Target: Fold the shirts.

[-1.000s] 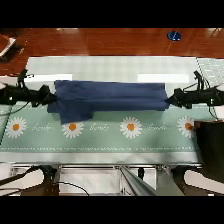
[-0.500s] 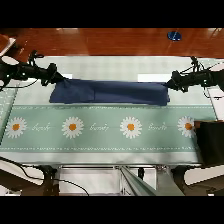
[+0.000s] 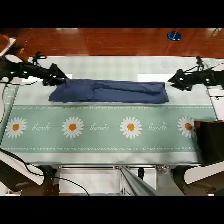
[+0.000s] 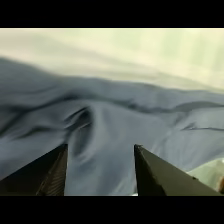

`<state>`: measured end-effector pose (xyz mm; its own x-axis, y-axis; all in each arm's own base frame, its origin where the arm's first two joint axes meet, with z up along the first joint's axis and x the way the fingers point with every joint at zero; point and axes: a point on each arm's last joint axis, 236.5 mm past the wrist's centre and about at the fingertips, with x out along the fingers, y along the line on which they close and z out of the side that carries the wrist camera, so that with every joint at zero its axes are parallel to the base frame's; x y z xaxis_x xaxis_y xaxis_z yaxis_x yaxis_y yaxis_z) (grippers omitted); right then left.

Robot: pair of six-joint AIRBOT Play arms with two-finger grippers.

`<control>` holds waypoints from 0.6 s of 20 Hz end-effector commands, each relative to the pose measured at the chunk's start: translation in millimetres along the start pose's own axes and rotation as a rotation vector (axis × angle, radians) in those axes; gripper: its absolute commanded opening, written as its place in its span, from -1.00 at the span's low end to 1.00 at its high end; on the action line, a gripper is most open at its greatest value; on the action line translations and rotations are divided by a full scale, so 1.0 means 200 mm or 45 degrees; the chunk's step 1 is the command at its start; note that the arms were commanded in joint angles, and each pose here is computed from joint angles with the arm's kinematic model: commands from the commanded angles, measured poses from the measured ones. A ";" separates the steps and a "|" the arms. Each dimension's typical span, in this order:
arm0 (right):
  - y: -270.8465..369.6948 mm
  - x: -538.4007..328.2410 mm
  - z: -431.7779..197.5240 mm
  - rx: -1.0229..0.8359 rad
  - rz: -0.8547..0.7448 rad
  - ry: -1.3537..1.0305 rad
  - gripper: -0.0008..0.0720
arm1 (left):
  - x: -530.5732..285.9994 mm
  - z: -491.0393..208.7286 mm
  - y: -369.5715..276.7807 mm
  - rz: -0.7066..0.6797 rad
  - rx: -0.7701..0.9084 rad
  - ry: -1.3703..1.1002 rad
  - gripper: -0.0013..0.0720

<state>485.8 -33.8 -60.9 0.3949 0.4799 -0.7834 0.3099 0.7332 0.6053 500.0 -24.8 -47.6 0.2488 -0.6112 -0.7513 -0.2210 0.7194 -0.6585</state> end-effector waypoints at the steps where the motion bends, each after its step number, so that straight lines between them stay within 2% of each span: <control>1: -0.21 -0.12 -0.03 0.078 -0.083 0.041 0.15 | -0.26 -0.11 0.23 0.219 -0.021 0.070 0.42; 2: -0.23 -0.11 -0.05 0.096 -0.083 0.062 0.15 | -0.33 -0.12 0.27 0.270 -0.023 0.036 0.42; 5: -0.18 0.01 -0.14 0.089 -0.027 0.159 0.15 | -0.41 -0.12 0.24 0.277 -0.025 -0.196 0.42; 8: -0.05 0.18 -0.30 0.043 0.060 0.330 0.15 | -0.40 -0.20 0.10 0.262 0.090 -0.383 0.42; 12: 0.15 0.33 -0.43 -0.051 0.138 0.421 0.14 | -0.29 -0.36 -0.09 0.243 0.225 -0.350 0.42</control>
<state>448.8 27.5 -100.6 0.1680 0.6494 -0.7417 0.2977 0.6838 0.6662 427.5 -1.8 -1.9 0.4273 -0.3766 -0.8219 -0.1900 0.8514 -0.4889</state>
